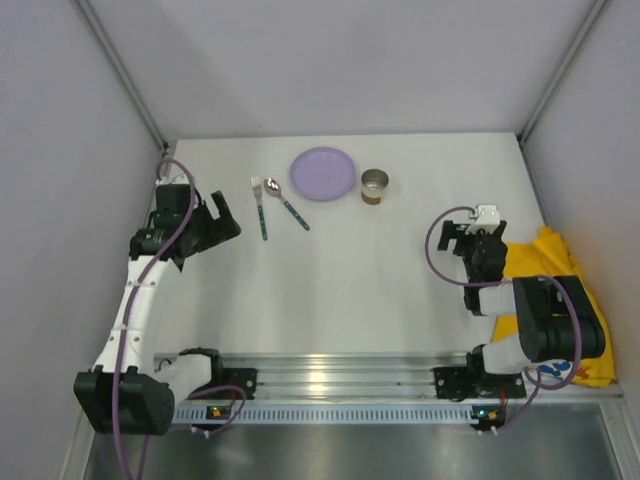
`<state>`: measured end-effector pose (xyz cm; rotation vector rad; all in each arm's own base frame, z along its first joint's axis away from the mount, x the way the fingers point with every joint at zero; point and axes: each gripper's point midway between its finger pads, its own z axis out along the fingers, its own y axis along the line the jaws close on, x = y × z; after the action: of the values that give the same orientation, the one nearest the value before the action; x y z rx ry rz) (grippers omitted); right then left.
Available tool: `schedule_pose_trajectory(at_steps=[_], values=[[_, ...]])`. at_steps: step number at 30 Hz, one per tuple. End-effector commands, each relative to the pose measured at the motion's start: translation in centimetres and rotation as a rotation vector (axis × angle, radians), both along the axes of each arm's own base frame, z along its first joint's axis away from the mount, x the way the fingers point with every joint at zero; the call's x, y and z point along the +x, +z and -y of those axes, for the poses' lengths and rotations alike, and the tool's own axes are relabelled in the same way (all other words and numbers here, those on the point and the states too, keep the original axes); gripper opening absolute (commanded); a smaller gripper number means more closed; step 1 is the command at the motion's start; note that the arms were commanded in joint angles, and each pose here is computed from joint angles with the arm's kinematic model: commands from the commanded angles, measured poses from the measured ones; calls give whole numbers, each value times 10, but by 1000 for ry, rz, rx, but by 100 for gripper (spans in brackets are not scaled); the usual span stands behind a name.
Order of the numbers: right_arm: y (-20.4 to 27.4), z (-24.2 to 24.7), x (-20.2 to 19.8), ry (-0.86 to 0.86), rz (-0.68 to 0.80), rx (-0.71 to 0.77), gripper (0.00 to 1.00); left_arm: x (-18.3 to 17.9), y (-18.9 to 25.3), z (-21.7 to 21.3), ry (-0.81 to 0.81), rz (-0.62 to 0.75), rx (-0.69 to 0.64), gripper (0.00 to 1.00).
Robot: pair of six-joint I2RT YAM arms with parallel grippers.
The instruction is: Set the dinner table for one person
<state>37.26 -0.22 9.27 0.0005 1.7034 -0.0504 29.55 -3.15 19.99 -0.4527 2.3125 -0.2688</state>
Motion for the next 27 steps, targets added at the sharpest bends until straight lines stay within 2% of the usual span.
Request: schedule_pose_trajectory(at_steps=[1, 2, 3, 4, 5, 6, 7, 8, 9, 10, 11, 13, 14, 15, 17, 18, 21, 22, 27], values=[[34, 4, 11, -43, 24, -14, 100, -21, -3, -4, 30, -78, 11, 99], [90, -2, 28, -31, 102, -12, 100, -28, 3, -9, 63, -68, 29, 99], [76, -4, 23, -34, -44, -6, 100, -30, 6, -14, 87, -57, 55, 99], [99, -6, 26, -37, -56, 3, 100, -32, 9, -17, 103, -47, 71, 99], [176, -15, 36, -32, 60, 79, 100, -34, 11, -19, 123, -40, 75, 99], [185, -20, 29, -8, 3, 87, 100, -36, 10, -23, 151, -42, 94, 99], [211, -18, 28, -27, 38, 102, 100, -37, 3, -24, 163, -57, 99, 99], [237, -10, 25, -102, 104, 225, 100, -38, -2, -20, 166, -68, 91, 99], [231, 5, 20, -238, 101, 354, 100, -37, -8, -17, 164, -79, 88, 98], [212, 39, 7, -484, 107, 473, 100, -39, -16, -10, 137, -95, 61, 99], [192, 48, 5, -514, 62, 596, 100, -38, -17, -4, 115, -93, 37, 99], [167, 31, 5, -358, -133, 638, 100, -34, -11, 3, 87, -68, 6, 99], [164, 31, 5, -392, -207, 631, 100, -33, -8, 7, 70, -59, 4, 98], [129, 32, -18, -468, -384, 599, 100, -32, -4, 7, 67, -48, 5, 98], [86, 43, -34, -581, -555, 539, 100, -31, 0, 8, 54, -34, 13, 98], [64, 46, -56, -637, -684, 501, 100, -32, -3, 11, 40, -39, 13, 99], [33, 67, -89, -788, -846, 385, 100, -36, -9, 16, 18, -51, 1, 97], [29, 75, -95, -826, -858, 357, 100, -38, -14, 18, 12, -60, -2, 97], [-4, 99, -130, -925, -976, 332, 100, -37, -22, 27, -22, -75, -29, 94]])
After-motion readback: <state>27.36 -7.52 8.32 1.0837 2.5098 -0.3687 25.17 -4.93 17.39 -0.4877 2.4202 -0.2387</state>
